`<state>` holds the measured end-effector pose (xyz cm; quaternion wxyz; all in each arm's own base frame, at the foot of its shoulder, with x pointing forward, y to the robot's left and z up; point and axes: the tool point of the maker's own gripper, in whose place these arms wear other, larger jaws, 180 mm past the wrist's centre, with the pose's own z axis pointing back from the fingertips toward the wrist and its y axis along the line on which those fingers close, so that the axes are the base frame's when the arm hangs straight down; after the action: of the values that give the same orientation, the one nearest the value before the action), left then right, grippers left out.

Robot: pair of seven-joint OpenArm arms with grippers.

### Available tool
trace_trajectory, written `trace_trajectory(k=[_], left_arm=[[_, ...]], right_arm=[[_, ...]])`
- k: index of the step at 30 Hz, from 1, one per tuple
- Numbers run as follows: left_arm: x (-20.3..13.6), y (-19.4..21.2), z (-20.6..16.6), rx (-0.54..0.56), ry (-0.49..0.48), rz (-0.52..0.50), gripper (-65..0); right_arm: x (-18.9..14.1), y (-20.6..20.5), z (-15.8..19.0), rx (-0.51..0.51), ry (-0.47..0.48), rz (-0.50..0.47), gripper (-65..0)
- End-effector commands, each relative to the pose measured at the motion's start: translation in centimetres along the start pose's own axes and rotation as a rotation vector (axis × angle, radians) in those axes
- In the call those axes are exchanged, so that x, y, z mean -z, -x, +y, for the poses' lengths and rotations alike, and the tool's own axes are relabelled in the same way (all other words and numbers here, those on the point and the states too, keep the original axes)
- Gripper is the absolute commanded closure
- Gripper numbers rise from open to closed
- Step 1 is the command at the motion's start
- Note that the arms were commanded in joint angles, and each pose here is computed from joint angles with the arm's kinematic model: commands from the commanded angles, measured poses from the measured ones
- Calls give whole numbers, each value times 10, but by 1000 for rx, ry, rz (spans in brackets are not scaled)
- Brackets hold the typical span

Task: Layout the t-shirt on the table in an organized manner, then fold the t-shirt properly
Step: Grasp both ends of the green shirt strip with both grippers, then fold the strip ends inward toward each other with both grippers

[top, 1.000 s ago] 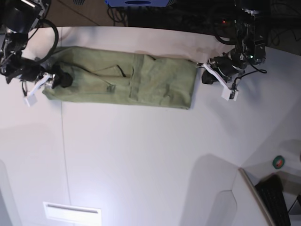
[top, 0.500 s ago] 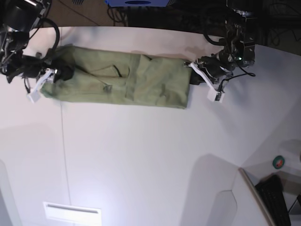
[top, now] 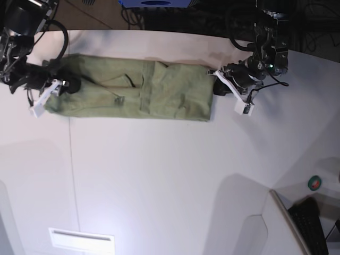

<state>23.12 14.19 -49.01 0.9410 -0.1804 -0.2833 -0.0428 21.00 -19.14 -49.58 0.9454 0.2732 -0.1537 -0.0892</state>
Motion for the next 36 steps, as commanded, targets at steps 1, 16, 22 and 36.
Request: trace_trajectory(k=[1, 16, 22, 36], left_arm=[[-2, -12, 0, 10, 7, -34, 0], [13, -16, -37, 50, 86, -24, 0], [18, -32, -45, 46, 102, -56, 0], [22, -35, -47, 41, 106, -57, 0]], right_arm=[[-8, -13, -4, -13, 14, -28, -215], [-19, -42, 30, -122, 96, -82, 0], [-34, -58, 81, -177, 134, -158, 0], [-8, -25, 167, -230, 46, -76, 0]])
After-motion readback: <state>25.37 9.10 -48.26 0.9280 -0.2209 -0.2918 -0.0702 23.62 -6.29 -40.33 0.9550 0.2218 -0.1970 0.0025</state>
